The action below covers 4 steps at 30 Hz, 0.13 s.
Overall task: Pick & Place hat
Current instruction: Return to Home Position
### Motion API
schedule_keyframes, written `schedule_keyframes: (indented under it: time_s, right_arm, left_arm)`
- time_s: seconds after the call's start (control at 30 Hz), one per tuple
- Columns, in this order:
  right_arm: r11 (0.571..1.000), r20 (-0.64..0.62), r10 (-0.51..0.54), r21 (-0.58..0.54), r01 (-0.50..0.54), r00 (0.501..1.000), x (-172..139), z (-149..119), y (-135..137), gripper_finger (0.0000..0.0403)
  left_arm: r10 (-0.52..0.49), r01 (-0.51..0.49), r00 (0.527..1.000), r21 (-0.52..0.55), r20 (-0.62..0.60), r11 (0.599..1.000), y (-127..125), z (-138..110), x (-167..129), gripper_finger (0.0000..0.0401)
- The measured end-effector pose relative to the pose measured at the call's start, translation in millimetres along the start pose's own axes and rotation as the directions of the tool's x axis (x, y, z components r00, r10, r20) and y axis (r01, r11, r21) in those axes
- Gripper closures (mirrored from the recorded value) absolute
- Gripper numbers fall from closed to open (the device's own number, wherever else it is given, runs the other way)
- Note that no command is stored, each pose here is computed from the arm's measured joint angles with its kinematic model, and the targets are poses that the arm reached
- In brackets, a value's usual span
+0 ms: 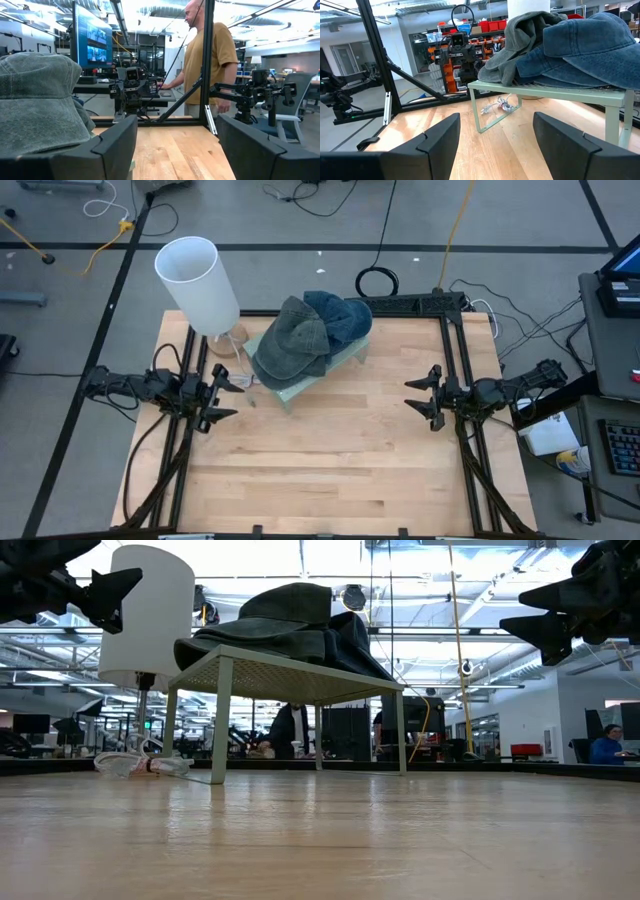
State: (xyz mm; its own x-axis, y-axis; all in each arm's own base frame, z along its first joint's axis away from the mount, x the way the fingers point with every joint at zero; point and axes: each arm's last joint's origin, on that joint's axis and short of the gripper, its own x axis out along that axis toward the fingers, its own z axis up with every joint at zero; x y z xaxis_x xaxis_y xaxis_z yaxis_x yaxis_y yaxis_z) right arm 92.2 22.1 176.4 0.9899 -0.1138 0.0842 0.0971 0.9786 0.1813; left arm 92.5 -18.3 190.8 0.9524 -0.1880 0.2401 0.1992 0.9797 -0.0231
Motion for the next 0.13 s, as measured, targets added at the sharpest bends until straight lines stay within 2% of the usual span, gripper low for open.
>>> schedule_keyframes:
  time_s: [0.13]
  right_arm:
    - [1.000, 0.000, 0.000, 0.000, 0.000, 1.000, 0.0, 0.0, 0.0, 0.0158]
  left_arm:
    - [0.000, 0.000, 1.000, 0.000, 0.000, 1.000, 0.0, 0.0, 0.0, 0.0121]
